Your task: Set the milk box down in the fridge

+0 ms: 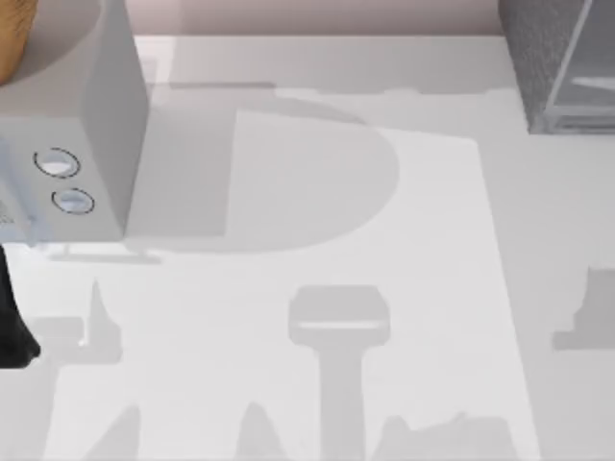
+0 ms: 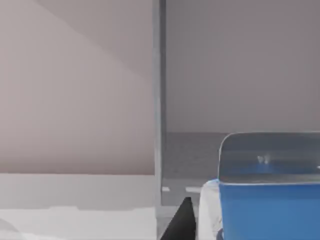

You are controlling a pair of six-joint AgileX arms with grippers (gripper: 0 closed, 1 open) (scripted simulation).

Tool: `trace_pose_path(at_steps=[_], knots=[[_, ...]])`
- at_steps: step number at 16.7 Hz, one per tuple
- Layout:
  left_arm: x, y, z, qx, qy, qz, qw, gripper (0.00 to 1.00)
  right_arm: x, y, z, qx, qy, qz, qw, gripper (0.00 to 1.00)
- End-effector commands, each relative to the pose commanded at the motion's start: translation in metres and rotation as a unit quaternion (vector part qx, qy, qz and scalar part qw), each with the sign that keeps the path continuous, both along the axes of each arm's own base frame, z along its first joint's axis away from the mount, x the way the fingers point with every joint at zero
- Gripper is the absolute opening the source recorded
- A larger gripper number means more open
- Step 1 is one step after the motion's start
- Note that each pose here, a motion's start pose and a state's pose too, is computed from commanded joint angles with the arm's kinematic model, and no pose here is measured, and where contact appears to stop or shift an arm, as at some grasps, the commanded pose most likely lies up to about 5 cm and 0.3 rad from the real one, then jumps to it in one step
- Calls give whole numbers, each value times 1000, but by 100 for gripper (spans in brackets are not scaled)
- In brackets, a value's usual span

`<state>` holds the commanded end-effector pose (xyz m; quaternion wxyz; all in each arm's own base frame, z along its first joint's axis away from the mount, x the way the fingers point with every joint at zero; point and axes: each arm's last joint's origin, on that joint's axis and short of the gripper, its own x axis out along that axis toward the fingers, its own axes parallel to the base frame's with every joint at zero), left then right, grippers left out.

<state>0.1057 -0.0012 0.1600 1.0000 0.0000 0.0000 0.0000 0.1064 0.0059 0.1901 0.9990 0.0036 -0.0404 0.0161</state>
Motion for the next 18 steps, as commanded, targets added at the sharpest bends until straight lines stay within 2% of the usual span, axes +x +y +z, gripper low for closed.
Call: trace_pose_path(at_steps=[3, 10, 15, 18], knots=[[0, 0, 0, 0, 0, 0, 1000, 100, -1, -6, -28, -4, 37, -15, 999, 0], [0, 0, 0, 0, 0, 0, 1000, 100, 0, -7, -28, -3, 39, -15, 999, 0], [0, 0, 0, 0, 0, 0, 1000, 100, 10, -9, 14, -5, 3, -10, 1000, 0], [0, 0, 0, 0, 0, 0, 1000, 100, 35, -13, 47, -9, -11, -11, 1000, 0]])
